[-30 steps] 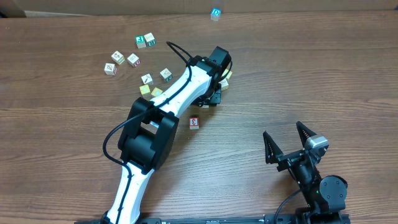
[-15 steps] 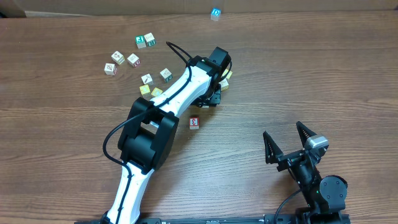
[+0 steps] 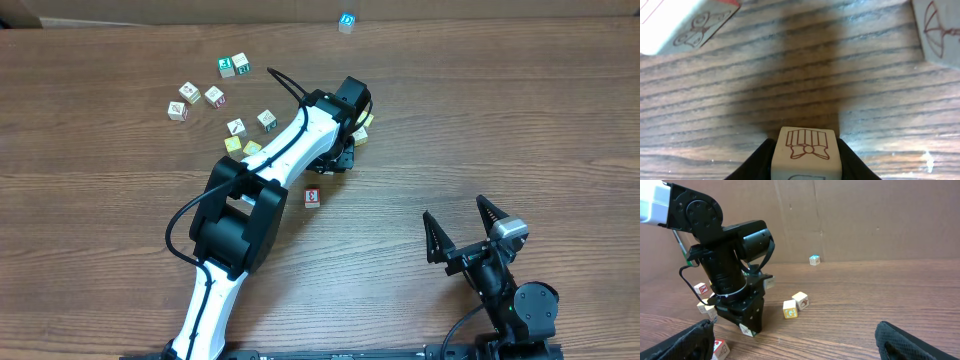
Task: Form a tower
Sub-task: 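Lift the held bow-picture block off the table, then carry the bow-picture block with the left gripper over the 'L' block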
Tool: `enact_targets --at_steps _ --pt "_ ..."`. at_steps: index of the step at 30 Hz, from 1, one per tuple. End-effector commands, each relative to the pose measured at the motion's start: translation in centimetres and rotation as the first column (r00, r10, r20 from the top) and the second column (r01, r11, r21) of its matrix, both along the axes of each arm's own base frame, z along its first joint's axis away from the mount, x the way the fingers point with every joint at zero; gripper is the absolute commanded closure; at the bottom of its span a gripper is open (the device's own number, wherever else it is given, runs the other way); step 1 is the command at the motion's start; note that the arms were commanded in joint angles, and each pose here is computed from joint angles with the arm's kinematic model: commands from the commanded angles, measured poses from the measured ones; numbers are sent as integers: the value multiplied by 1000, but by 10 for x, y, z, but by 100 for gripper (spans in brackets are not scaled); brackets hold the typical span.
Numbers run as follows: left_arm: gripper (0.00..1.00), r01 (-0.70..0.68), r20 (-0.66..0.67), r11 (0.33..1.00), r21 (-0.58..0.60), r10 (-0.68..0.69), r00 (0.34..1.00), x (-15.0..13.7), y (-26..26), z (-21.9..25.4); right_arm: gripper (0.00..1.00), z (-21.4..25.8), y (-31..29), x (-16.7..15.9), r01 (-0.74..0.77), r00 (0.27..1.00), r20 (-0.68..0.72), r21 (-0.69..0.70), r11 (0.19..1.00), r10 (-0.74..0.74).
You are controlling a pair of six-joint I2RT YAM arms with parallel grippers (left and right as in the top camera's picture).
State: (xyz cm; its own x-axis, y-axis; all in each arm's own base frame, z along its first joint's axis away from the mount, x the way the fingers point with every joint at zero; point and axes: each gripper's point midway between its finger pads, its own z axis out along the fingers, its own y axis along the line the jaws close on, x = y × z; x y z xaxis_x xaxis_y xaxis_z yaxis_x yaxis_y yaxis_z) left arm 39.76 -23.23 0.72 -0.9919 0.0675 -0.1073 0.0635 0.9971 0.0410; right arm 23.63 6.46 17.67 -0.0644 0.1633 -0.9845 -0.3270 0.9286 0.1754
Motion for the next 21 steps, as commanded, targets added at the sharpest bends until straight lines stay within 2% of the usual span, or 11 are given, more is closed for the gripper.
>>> enact_targets --at_steps 1,7,11,18,20,21 --pt "76 -3 52 1000 -12 3 999 11 -3 25 0 -2 -1 0 3 1000 3 3 1000 -3" --pt "80 -5 74 1000 -14 6 997 12 -2 48 0 -2 -1 0 3 1000 3 3 1000 -3" --pt "82 -10 119 999 -42 15 993 11 -1 79 0 -2 -1 0 3 1000 3 3 1000 -3" --pt "85 -73 182 997 -30 77 980 -10 24 144 0 -2 -1 0 3 1000 3 3 1000 -3" --pt "89 -99 182 994 -39 104 978 -20 30 160 0 -2 -1 0 3 1000 3 3 1000 -3" --pt "96 -108 181 993 -41 114 977 -25 33 166 0 -2 -1 0 3 1000 3 3 1000 -3"
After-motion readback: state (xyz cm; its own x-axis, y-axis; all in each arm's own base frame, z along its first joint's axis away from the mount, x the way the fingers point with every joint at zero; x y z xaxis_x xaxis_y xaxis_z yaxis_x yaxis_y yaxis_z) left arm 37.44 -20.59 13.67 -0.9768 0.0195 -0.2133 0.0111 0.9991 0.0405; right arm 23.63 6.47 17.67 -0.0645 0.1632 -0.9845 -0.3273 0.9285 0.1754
